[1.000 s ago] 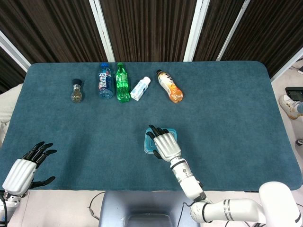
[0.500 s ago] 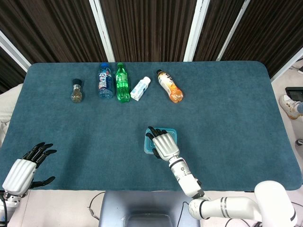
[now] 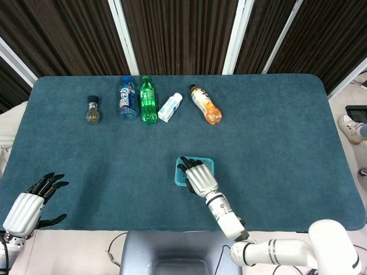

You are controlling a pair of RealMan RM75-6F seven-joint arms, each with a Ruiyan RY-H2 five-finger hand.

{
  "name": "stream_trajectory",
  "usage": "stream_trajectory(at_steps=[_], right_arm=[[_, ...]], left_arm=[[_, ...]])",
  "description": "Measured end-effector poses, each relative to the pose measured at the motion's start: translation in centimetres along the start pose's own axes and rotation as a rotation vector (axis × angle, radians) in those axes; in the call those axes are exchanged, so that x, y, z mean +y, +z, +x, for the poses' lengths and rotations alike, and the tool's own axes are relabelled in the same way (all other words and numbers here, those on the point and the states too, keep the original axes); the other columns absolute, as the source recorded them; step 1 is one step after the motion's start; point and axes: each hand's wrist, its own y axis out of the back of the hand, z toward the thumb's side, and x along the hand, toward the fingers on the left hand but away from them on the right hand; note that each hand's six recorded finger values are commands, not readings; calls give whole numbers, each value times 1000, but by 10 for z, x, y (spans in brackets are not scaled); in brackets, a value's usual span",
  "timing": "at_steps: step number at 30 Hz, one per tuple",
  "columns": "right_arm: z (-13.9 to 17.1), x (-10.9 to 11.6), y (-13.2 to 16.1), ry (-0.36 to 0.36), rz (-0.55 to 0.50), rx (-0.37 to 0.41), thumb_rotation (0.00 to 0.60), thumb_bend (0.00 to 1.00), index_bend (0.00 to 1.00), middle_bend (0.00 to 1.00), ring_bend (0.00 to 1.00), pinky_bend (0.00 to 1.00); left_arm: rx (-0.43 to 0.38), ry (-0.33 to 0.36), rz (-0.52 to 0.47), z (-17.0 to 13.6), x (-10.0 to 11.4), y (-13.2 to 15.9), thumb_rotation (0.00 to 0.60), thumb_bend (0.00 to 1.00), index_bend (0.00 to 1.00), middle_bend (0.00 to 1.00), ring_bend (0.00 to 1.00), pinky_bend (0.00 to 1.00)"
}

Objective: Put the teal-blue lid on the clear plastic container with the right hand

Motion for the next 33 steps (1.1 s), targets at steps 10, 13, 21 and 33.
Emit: stream_trajectory(at_steps=[10, 13, 21, 33], right_arm=[[3, -2, -3, 4, -1, 2, 600, 477, 365, 203, 241, 387], [3, -4, -4, 10, -3, 2, 600, 477, 365, 203, 241, 387], [4, 3, -3, -35, 20, 10, 600, 477, 355, 203, 240, 387], [18, 19, 1, -145, 52, 39, 600, 477, 353, 203, 241, 387]], left_arm=[[3, -1, 0, 0, 0, 0, 600, 413, 252, 145, 101, 321], [5, -1, -1, 0, 0, 0, 600, 413, 252, 145, 101, 321], [8, -1, -3, 1, 0, -1, 600, 414, 252, 145, 101, 321], [7, -3, 0, 1, -1, 0, 600, 415, 253, 145, 101, 321]])
